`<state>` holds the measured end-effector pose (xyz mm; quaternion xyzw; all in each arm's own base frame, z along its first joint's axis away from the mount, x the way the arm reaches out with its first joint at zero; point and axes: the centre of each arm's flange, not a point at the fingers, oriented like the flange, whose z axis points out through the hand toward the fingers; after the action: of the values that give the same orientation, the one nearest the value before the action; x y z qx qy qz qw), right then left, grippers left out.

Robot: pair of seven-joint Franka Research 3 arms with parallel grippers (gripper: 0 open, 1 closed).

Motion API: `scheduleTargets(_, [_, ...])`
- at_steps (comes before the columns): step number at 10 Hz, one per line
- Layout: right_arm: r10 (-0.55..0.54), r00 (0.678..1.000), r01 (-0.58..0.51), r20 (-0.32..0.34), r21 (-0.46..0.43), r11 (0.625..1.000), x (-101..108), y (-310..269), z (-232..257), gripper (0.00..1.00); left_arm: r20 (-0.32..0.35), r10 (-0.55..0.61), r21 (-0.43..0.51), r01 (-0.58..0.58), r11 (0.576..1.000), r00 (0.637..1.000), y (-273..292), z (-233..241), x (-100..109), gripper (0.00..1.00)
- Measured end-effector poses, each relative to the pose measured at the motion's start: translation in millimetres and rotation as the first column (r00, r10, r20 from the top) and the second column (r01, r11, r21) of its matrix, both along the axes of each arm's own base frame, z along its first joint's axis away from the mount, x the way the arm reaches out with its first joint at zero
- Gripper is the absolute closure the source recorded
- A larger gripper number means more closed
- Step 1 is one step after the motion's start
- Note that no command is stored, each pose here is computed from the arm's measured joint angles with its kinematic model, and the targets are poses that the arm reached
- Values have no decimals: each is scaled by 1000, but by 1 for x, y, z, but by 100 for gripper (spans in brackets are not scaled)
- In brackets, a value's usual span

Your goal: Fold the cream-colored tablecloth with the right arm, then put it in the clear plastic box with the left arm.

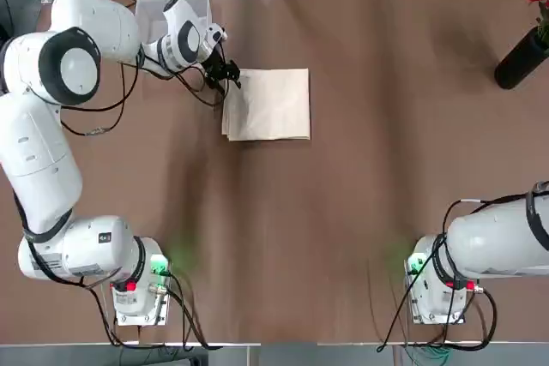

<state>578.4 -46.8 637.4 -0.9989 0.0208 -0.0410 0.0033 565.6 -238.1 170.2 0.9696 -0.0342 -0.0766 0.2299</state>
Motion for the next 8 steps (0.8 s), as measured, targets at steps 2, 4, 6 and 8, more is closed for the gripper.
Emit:
scheduleTargets(2, [0, 1000, 0, 1, 0, 1000, 0, 0, 0, 0, 0, -1, 0, 1, 1000, 1000, 0, 0, 0, 5])
scheduleTargets(4, [0, 1000, 0, 2, 0, 1000, 0, 0, 0, 0, 0, -4, 0, 4, 1000, 1000, -3, -1, -1, 8])
scheduleTargets(6, [0, 1000, 0, 6, 0, 1000, 0, 0, 1, 0, -3, -15, 0, 15, 1000, 1000, -8, -3, -5, 17])
scheduleTargets(8, [-1, 1000, 1, 9, -1, 1000, 1, -1, 1, 0, -8, -15, 1, 15, 1000, 1000, -8, -5, -6, 50])
